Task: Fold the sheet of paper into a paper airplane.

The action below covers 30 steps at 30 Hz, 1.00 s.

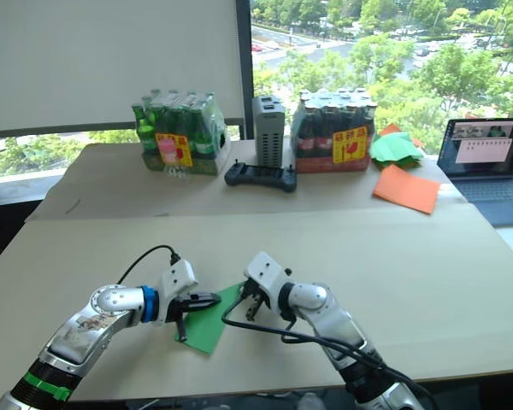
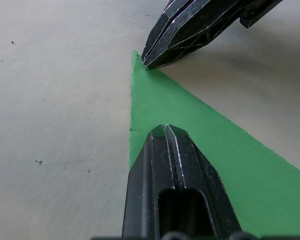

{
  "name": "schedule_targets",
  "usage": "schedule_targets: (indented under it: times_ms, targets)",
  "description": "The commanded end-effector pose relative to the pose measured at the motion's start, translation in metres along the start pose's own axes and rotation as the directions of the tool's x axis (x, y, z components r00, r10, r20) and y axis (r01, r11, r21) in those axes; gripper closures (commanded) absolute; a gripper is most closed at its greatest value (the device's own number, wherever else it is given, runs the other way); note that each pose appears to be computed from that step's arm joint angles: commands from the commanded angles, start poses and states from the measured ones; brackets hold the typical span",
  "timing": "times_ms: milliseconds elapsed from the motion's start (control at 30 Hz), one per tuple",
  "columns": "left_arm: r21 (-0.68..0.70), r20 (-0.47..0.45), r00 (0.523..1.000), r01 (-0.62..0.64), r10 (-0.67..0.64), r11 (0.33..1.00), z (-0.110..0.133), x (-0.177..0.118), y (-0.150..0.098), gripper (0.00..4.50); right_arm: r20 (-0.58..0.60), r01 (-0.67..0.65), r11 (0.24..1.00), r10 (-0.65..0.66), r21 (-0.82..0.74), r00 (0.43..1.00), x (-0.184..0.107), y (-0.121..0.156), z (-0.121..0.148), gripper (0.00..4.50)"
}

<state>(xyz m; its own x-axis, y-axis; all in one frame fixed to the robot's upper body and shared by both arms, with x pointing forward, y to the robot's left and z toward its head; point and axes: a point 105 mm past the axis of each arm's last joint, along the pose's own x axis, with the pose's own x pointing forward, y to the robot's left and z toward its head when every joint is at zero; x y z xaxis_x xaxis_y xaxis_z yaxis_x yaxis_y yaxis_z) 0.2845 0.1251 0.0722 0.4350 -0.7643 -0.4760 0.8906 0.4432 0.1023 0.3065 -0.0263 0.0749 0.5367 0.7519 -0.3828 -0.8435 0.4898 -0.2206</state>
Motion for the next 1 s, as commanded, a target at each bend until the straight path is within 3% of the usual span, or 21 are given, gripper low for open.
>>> schedule_targets:
  times_ms: [33,233,500,600,700,767,1000]
  targets:
    - [-0.019,-0.037,0.999,0.008,-0.009,1.000,-0.009,-0.001,-0.005,4.48,-0.040,-0.060,0.998,0.060,0.004,0.997,0.001,0.018,-0.012,4.50]
    - [-0.020,-0.038,0.999,0.006,-0.007,1.000,-0.010,-0.001,-0.005,4.48,-0.042,-0.132,0.991,0.133,0.024,0.990,0.003,0.044,-0.012,4.50]
    - [-0.027,-0.033,0.999,0.000,-0.001,1.000,-0.010,0.002,-0.006,4.48,-0.038,-0.138,0.990,0.138,0.010,0.990,0.003,0.048,-0.011,4.50]
    - [-0.030,-0.033,0.999,0.000,-0.001,1.000,-0.011,0.003,-0.007,4.48,-0.001,-0.110,0.994,0.110,-0.012,0.994,-0.002,0.039,-0.001,4.50]
    - [-0.031,-0.033,0.999,0.004,-0.005,1.000,-0.012,0.003,-0.008,4.48,0.178,-0.094,0.995,0.095,-0.017,0.979,-0.016,0.030,0.042,4.50]
    - [-0.030,-0.033,0.999,0.005,-0.006,1.000,-0.012,0.003,-0.007,4.48,0.215,-0.102,0.995,0.104,-0.021,0.971,-0.020,0.031,0.052,4.50]
    - [-0.023,-0.035,0.999,0.005,-0.006,1.000,-0.011,0.002,-0.006,4.48,0.139,-0.105,0.994,0.107,-0.021,0.984,-0.007,0.036,0.029,4.50]
